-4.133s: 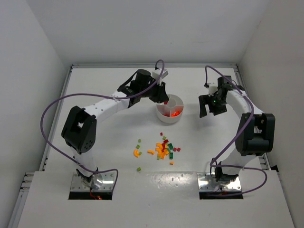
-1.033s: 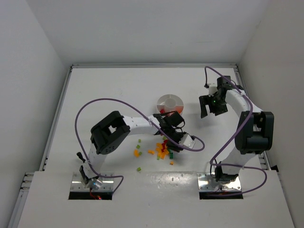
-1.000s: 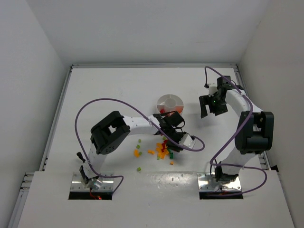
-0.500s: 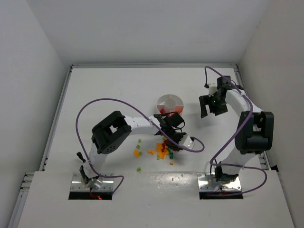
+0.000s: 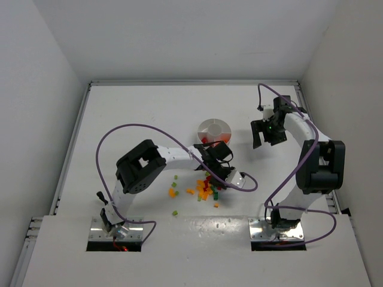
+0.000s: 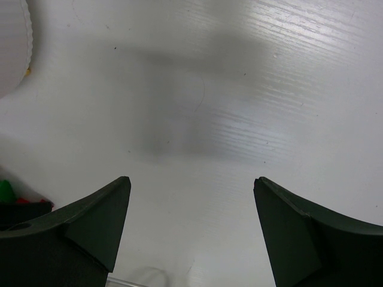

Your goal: Sort the legos into containers by color

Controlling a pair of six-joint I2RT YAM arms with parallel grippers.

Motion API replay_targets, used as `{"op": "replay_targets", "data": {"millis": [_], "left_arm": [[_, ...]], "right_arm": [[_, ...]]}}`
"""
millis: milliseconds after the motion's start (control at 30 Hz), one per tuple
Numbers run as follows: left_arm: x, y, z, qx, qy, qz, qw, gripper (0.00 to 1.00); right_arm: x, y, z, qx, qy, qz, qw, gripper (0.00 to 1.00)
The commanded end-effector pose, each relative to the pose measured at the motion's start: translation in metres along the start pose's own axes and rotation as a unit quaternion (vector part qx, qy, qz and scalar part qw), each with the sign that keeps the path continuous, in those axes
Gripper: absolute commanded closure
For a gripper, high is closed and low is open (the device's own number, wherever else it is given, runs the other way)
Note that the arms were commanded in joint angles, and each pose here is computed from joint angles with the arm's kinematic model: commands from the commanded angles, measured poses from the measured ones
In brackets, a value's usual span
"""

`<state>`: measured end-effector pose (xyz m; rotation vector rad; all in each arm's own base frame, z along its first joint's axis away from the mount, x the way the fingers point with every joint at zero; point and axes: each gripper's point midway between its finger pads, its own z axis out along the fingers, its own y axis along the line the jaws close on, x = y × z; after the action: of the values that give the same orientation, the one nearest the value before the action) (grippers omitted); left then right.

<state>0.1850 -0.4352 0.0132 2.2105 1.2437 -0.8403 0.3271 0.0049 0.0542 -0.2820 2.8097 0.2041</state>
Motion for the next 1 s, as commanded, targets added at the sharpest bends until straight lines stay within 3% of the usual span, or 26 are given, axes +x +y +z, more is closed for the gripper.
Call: {"op": "replay_targets", "data": {"millis": [0,167,433,567,700,967], "left_arm": [[-0.002,-0.005,0.008,0.013,-0.004,-0.004,1.000,0.75],[-0.030,0.025,-0.021,-0.023,-0.044,-0.044,0.998,0.81],[-0.094,0.060,-0.145,-0.139,-0.142,-0.137,0.970,0.82],[-0.085,0.071,-0.192,-0.203,-0.154,-0.202,0.946,0.82],[-0.071,0.083,-0.212,-0.239,-0.148,-0.233,0.931,0.82],[-0.022,0.111,-0.206,-0.252,-0.131,-0.318,0.904,0.82]], "right_arm": [[-0.013,-0.003,-0.011,0.010,-0.031,-0.004,0.999,0.17],[-0.017,-0.003,-0.013,0.011,-0.036,-0.004,0.999,0.17],[-0.015,0.005,-0.012,-0.010,-0.041,-0.001,0.999,0.17],[-0.016,0.007,-0.012,-0.014,-0.042,-0.001,0.999,0.17],[-0.021,0.007,-0.010,-0.019,-0.043,-0.001,0.999,0.17],[-0.029,0.006,-0.010,-0.024,-0.043,-0.001,0.999,0.17]]}}
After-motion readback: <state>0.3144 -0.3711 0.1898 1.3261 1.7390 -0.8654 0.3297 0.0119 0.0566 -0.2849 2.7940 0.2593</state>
